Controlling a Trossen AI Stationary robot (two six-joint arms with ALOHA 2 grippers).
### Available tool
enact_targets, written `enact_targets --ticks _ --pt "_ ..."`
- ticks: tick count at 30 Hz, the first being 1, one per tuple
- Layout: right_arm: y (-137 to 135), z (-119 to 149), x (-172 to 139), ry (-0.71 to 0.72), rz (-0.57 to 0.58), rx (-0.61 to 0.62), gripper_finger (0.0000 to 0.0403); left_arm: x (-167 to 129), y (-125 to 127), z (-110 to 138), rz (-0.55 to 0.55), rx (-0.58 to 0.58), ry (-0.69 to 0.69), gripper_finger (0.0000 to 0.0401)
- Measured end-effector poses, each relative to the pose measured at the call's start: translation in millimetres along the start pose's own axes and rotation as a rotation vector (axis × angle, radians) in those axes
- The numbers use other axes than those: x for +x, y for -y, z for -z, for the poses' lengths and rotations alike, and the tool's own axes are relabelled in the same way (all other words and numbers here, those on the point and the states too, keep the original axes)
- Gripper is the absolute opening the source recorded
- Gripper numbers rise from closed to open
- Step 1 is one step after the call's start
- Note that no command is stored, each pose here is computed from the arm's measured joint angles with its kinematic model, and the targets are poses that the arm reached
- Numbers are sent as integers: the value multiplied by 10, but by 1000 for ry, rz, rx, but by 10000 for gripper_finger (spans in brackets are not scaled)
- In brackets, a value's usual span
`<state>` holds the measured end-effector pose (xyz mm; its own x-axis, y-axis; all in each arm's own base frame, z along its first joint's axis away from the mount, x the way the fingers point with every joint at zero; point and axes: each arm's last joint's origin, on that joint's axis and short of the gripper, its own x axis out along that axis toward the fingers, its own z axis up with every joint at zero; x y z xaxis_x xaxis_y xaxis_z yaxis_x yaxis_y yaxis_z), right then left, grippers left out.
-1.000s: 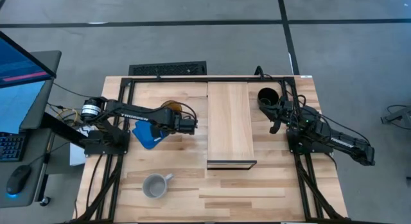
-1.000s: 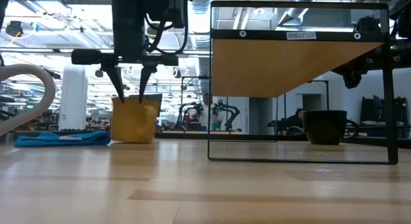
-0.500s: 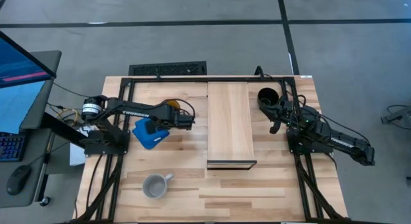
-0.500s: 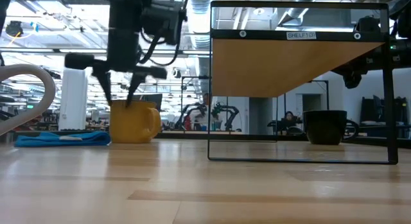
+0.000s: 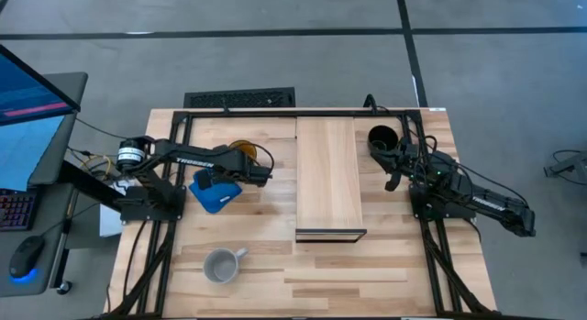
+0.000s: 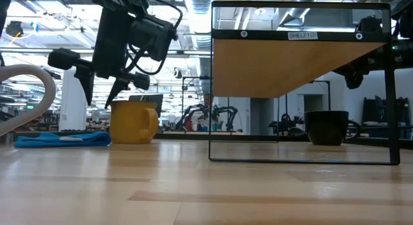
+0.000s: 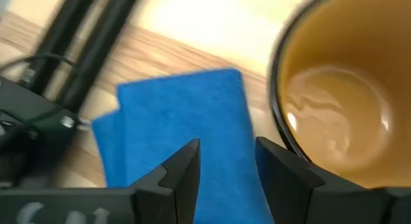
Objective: Stack small to large cups/mugs on shelf
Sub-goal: Put the yellow mug on the shelf
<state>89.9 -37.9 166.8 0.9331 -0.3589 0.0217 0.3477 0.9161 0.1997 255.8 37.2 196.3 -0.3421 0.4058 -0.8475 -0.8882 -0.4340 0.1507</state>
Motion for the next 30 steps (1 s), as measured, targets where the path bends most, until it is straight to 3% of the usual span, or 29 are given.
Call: enact_targets --ticks 7,12,17,19,25,30 --pt "0 1 0 -1 0 0 33 -38 19 -63 -15 15 -12 141" --pt "0 1 0 -1 0 0 33 -340 60 -82 77 22 31 141" --pt "0 1 0 -1 0 0 33 -666 24 -212 93 9 65 141" --pt "0 0 0 -1 0 0 33 -770 60 -226 155 2 59 141" --pt "0 1 0 -1 0 0 33 -934 357 -160 496 -8 110 141" --pt "0 1 0 -1 0 0 33 -802 477 -165 538 -9 100 141"
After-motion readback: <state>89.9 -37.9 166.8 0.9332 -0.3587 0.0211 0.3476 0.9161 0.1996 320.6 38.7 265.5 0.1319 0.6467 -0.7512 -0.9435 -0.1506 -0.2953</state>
